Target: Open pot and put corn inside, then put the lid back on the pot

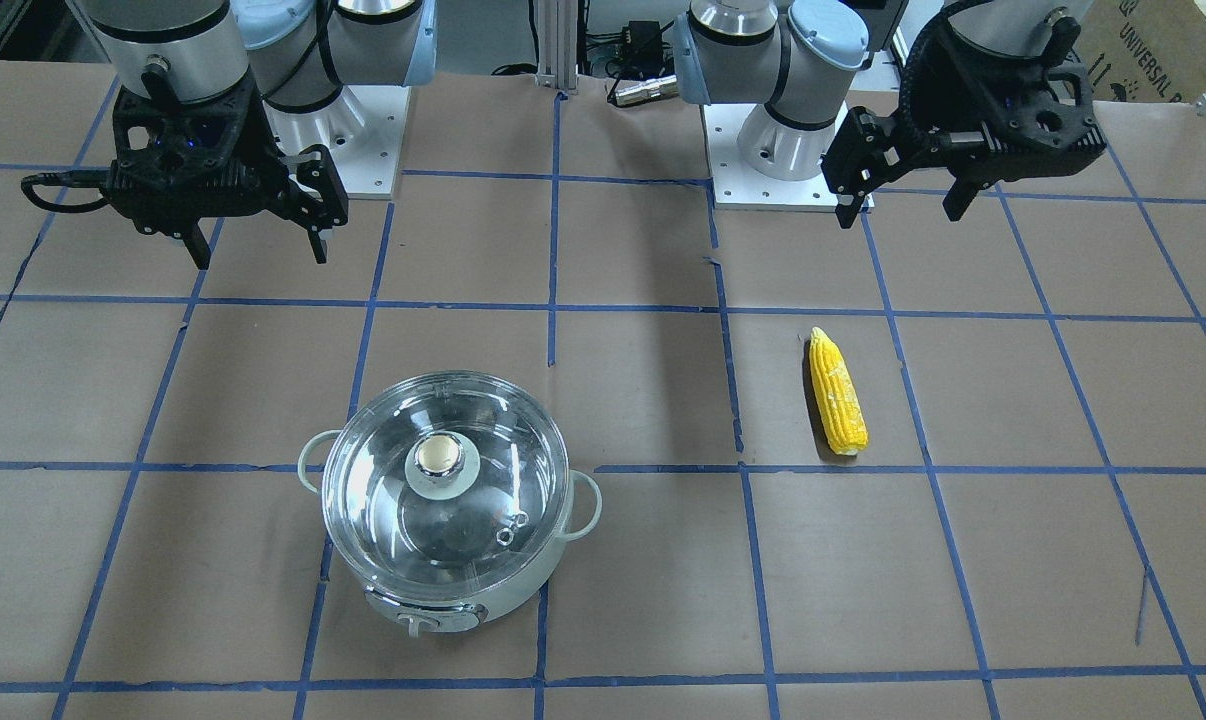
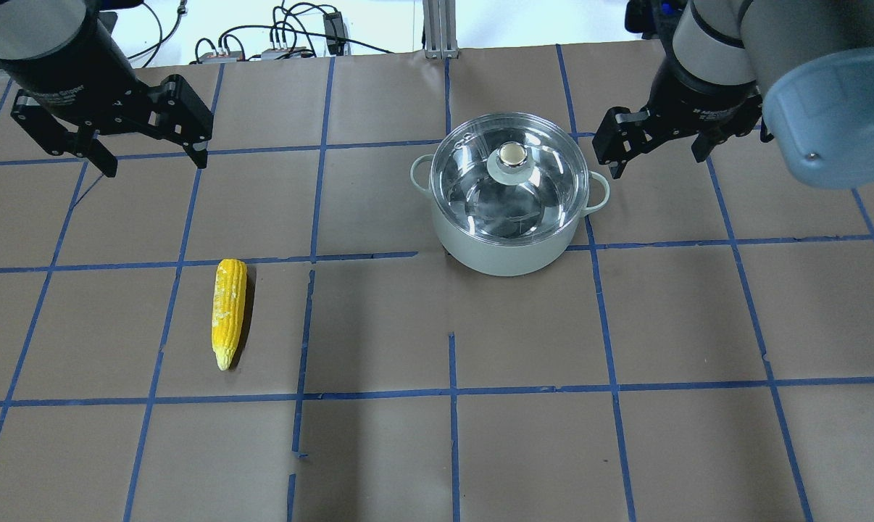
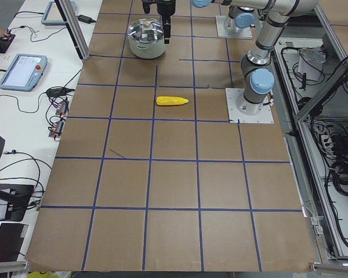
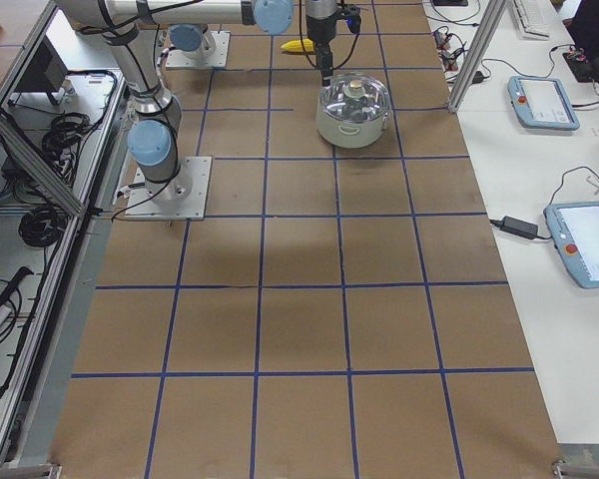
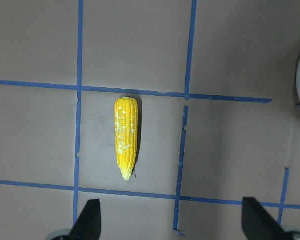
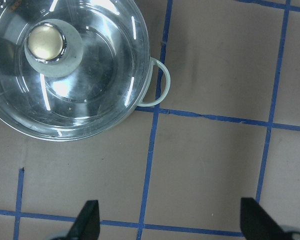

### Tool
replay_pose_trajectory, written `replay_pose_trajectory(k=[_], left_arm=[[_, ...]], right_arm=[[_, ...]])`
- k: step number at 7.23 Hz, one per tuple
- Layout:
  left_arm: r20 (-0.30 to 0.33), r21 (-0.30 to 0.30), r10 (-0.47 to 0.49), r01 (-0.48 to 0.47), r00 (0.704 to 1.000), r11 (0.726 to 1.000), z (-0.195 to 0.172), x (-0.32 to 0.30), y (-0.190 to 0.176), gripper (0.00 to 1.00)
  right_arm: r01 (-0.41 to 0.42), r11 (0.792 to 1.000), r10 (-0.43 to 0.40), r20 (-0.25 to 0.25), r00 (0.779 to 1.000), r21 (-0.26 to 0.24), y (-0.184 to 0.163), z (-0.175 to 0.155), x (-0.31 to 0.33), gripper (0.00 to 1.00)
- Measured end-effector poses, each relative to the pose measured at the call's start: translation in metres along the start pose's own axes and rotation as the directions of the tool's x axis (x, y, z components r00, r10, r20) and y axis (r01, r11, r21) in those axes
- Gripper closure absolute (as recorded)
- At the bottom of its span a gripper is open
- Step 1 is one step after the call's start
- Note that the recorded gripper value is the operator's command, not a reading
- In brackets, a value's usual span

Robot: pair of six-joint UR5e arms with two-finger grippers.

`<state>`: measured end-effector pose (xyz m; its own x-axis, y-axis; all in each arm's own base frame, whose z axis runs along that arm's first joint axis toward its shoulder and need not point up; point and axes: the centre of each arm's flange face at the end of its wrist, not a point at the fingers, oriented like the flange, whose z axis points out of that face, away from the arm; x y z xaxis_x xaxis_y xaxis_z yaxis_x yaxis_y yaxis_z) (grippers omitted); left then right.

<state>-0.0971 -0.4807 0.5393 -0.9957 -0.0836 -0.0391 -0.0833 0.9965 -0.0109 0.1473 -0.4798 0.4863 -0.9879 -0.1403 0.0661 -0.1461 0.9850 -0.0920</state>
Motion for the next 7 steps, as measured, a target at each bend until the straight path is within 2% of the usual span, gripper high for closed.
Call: replay_pose_trajectory(k=[3,4,6,7], left_arm=[[0.005,-0.011,0.016,-0.016,1.0,1.0,0.006,0.007,-0.001,0.0],[0.007,0.029,0.025,-0.025,1.0,0.999,0.003,0.004,-0.004,0.0],[0.009,0.1,0.06,-0.06,0.998,0.993,0.023,0.001,-0.038,0.0],[0.01,0.093,0.081,-0.082,0.997,0.992,0.02,0.005,-0.029,0.0]], right_arm=[[0.003,1.0,-0.003,0.008,1.0,-0.013,-0.005,0.008,-0.003,0.0],[0.002,1.0,-0.002,0.013,1.0,-0.012,-0.006,0.008,-0.004,0.0],[0.0,1.0,0.0,0.016,1.0,-0.008,-0.01,0.008,-0.005,0.0],[0.001,1.0,-0.001,0.016,1.0,-0.008,-0.023,0.01,-0.006,0.0]])
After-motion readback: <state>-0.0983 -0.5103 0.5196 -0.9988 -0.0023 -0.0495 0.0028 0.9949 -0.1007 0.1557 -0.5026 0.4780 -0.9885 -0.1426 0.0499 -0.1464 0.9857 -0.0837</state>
